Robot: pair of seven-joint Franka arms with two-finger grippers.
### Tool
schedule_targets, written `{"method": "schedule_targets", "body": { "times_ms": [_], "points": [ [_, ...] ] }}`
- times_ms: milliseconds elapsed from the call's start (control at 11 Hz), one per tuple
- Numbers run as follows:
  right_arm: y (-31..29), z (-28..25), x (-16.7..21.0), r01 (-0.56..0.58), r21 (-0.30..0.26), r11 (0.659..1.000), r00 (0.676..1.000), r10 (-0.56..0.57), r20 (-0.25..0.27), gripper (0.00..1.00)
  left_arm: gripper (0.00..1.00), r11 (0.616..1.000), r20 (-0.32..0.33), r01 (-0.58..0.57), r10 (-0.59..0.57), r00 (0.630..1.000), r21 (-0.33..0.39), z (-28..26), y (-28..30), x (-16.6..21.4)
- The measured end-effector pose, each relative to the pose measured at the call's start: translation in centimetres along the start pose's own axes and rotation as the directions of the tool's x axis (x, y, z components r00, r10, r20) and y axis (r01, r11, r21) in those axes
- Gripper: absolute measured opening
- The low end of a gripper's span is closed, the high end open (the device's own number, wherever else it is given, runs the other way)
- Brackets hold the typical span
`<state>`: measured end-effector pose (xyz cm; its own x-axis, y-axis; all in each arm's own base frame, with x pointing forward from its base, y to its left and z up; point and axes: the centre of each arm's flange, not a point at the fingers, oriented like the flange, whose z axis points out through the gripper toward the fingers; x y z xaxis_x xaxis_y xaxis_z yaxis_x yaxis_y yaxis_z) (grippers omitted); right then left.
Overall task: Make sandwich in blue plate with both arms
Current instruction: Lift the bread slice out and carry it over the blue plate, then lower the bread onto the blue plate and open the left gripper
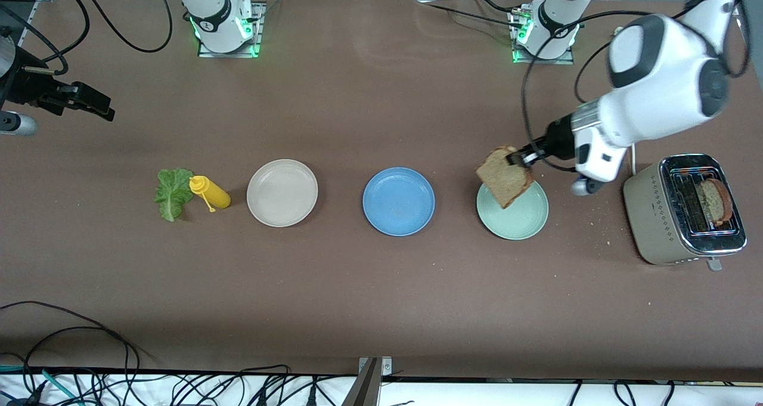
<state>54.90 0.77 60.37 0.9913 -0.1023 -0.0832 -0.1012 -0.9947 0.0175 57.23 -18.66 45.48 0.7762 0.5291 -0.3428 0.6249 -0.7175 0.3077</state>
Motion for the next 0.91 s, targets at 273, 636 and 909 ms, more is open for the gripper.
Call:
{"method": "schedule_targets", "body": {
  "times_ms": [273,636,909],
  "points": [
    [0.0,0.0,0.0,0.000,0.000,1.000,1.000,0.000,0.001,1.00,0.09,0.991,-0.025,0.030,-0.034,0.999,-0.130,7.5,5.7,-3.9],
    [0.1,0.1,0.1,-0.002,0.000,1.000,1.000,0.002,0.002,1.00,0.09,0.968,-0.021,0.058,-0.065,0.998,-0.246,17.4,9.1,-7.6],
    [0.1,0.1,0.1,-0.002,0.000,1.000,1.000,0.002,0.002,1.00,0.09,0.968,0.008,0.083,-0.084,0.996,-0.238,22.1,8.8,-7.2]
  ]
}}
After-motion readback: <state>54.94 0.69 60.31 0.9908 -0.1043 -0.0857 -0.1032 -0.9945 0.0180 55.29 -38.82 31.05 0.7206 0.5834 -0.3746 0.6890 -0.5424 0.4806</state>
